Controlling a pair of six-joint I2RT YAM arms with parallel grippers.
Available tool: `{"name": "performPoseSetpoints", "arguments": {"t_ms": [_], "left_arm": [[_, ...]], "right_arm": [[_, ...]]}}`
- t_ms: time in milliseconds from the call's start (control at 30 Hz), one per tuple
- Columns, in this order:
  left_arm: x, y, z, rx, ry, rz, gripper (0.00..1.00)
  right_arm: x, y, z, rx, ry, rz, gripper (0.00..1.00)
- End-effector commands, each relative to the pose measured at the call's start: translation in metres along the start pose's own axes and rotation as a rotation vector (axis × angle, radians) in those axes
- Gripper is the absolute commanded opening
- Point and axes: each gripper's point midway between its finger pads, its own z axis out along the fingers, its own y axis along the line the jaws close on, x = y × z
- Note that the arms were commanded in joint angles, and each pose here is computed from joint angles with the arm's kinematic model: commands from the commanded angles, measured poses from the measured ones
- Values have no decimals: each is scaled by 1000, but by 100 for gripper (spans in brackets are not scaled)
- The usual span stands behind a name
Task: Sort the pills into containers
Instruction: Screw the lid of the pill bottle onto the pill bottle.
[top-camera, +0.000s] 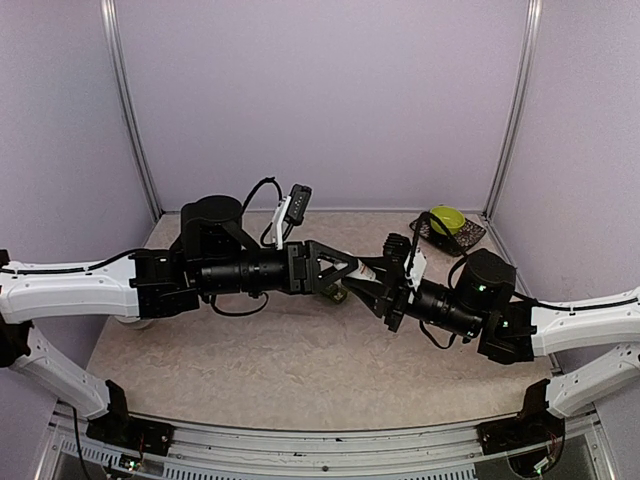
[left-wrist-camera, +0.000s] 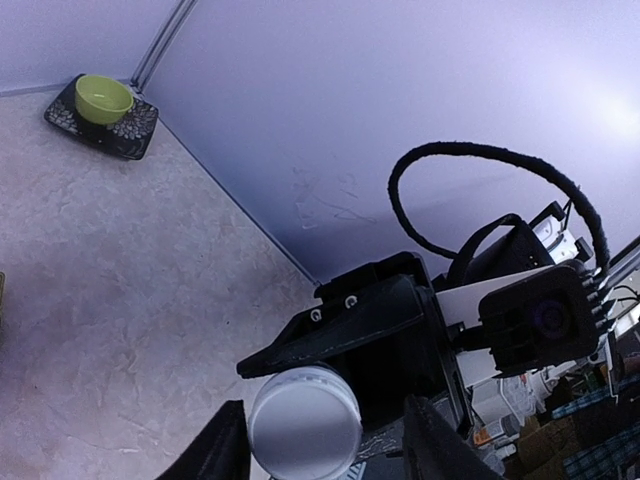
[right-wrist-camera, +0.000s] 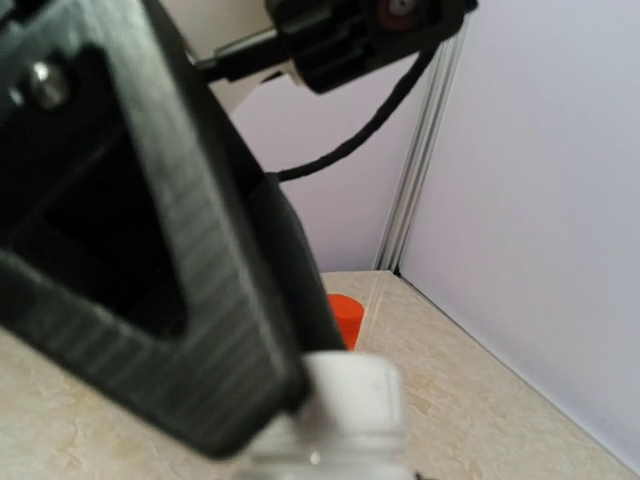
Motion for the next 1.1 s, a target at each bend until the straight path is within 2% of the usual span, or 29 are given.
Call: {"name": "performPoseSetpoints", "arguments": {"t_ms": [0,67,300,467,600,867,900,933,1000,1067], "left_arm": [[-8,-7,2,28,-5,8,45],[-7,-7,1,30,-8,8,39],[-10,-12,-3,64,-33,42,34],[-6,-28,-7,163,-39,158,32],[1,-44,-14,260,-32,266,26],[13,-61,-24,354,-16,429,26],[13,-61,-24,356,-14,438,28],[12,-61,-24,355,-15,441,35],[7,-59,-25,332,-27,420,57],[2,-57,-26,322,-36,383,70]], "right_arm": [[-7,-2,-2,14,-18,-8,7],[-7,-2,-2,14,-18,-7,7],[-7,0,-3,3,-23,9,7],[-18,9,-5,-58,-53,104,8],[-25,22,-5,-146,-53,215,8],[-30,40,-7,-265,2,348,7],[-30,41,-8,-271,8,357,7],[-30,42,-8,-275,11,361,8],[-29,42,-9,-272,18,359,7],[-26,38,-9,-249,29,330,8]]}}
